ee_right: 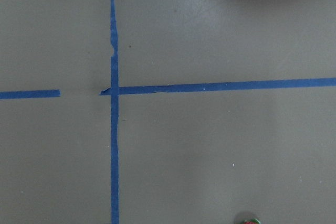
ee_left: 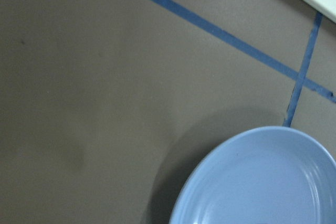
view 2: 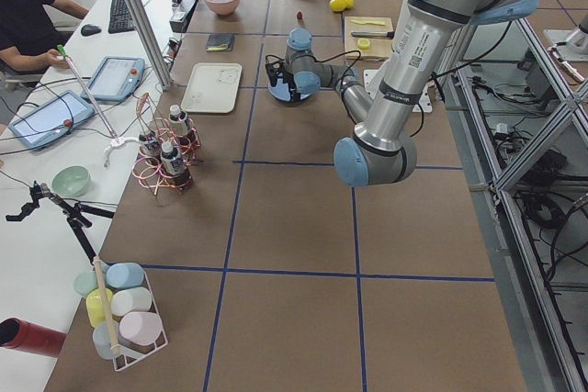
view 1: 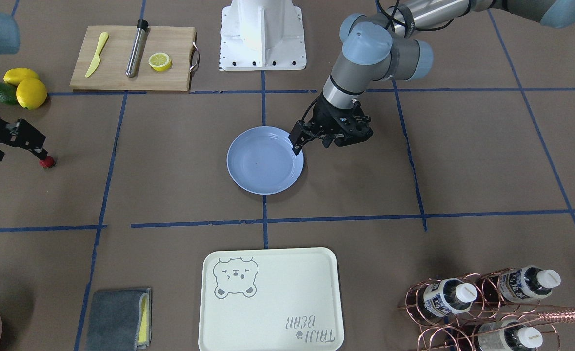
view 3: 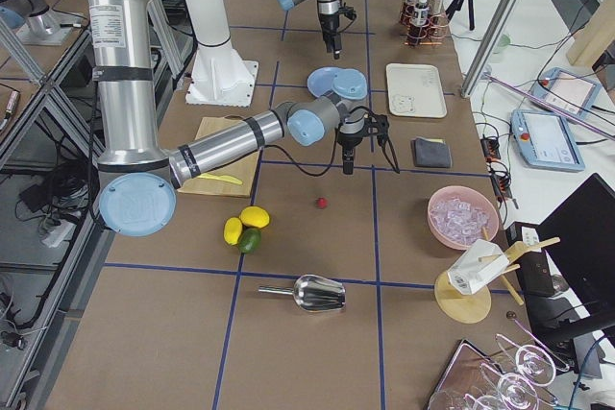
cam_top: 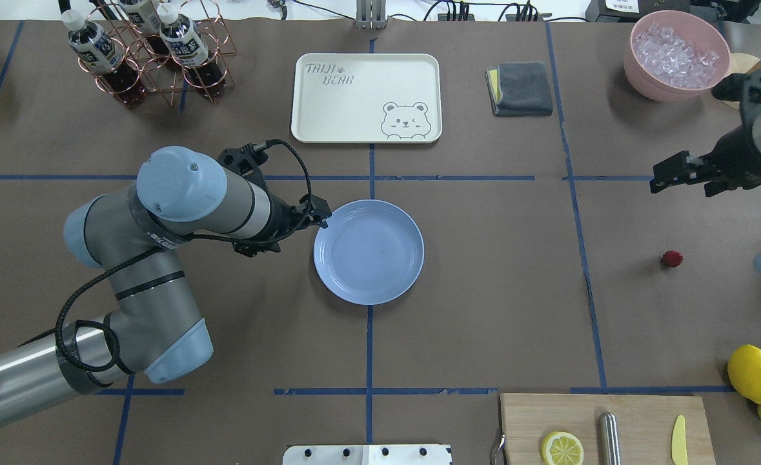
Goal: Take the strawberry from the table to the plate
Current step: 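Release the plate with the left gripper while the right gripper reaches for the strawberry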
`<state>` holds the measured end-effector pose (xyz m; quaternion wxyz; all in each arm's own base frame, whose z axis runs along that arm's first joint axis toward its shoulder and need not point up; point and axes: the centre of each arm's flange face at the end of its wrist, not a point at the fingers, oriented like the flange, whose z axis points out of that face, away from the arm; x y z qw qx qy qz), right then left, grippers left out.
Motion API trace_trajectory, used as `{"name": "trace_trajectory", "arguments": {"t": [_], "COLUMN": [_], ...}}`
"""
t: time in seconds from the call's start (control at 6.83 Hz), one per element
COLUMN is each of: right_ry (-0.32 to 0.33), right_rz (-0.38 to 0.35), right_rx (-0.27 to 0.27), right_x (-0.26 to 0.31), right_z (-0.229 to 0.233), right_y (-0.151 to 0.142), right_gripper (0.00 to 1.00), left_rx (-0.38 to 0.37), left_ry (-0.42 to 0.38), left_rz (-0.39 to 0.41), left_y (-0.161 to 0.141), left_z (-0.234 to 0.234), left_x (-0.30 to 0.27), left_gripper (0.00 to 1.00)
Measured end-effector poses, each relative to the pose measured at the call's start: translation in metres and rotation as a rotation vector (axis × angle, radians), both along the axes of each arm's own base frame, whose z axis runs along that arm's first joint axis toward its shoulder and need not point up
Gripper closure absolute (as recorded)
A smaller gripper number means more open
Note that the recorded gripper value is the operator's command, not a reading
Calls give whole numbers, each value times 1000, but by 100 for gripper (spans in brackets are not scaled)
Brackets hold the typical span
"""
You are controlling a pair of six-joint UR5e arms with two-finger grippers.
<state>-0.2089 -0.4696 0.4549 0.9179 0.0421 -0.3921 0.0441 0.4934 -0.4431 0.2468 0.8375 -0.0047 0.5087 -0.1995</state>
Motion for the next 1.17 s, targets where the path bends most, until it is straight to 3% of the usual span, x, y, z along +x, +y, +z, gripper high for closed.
{"name": "trace_trajectory", "arguments": {"t": [0.44, 0.73, 1.17], "right_ry": [35, 35, 55], "right_rz": [-10, -27, -54], "right_rx": [33, 51, 55], "right_x": [-6, -15, -39], "right_z": [70, 103, 116], "right_y": [41, 47, 45], "right_gripper": [0, 2, 17], "left_rx": [63, 69, 84], "left_ry": [-81, -88, -106], "left_rz": [-4, -5, -9], "left_y": [-23, -24, -26], "left_z": [-10, -11, 3], "left_x": [-44, -51, -68], "left_gripper": [0, 0, 0]}}
